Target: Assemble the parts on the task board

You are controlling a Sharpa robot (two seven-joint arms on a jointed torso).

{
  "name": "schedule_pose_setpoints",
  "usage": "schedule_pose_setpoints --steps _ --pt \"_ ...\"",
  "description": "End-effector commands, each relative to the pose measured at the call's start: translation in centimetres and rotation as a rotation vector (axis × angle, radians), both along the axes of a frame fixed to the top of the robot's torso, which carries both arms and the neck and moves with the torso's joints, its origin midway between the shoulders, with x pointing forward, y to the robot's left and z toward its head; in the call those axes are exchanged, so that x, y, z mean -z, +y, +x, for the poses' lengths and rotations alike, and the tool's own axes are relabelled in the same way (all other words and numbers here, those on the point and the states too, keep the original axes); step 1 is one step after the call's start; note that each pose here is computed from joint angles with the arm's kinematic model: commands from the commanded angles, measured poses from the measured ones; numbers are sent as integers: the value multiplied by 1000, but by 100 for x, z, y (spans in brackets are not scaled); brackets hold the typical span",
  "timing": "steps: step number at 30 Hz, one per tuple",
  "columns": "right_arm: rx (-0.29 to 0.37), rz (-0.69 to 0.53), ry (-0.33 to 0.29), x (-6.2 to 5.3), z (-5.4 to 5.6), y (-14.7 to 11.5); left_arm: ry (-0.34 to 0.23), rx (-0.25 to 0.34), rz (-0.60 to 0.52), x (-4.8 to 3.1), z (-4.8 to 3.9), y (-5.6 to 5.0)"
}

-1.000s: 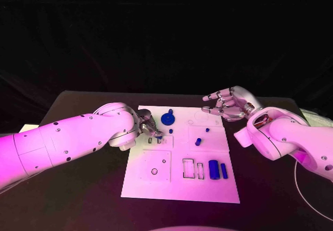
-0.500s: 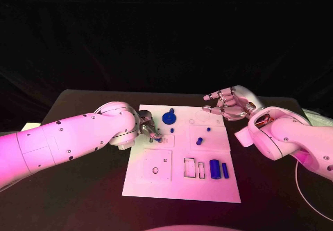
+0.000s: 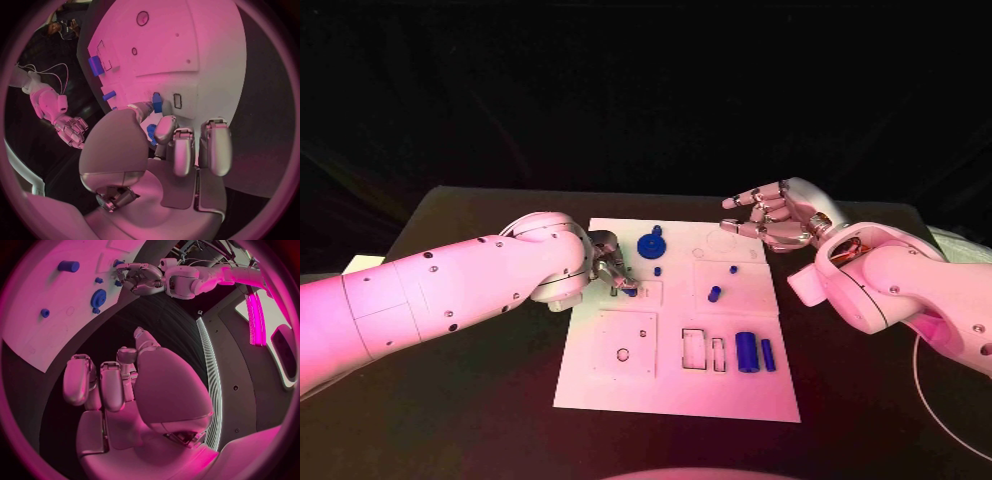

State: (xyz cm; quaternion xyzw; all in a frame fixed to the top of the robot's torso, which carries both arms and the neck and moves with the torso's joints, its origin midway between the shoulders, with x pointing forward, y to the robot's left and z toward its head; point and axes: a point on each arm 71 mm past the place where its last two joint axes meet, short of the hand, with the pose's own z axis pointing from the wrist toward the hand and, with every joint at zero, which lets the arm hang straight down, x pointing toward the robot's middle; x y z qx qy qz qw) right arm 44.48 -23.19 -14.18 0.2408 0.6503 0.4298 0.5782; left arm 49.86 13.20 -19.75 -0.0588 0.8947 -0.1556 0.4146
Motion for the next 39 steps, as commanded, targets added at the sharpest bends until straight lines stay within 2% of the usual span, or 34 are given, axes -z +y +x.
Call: schedule_pose_setpoints --steps 1,9,25,39 --pt "-20 2 -4 -2 -9 22 11 -2 -3 45 -21 -12" --pt "-23 2 -2 1 -7 25 -2 -8 -16 40 -30 -22" --pt "-29 -1 4 13 -1 29 29 28 9 56 -73 -27" --pt "-32 -2 10 19 -4 25 20 17 8 52 -50 -45"
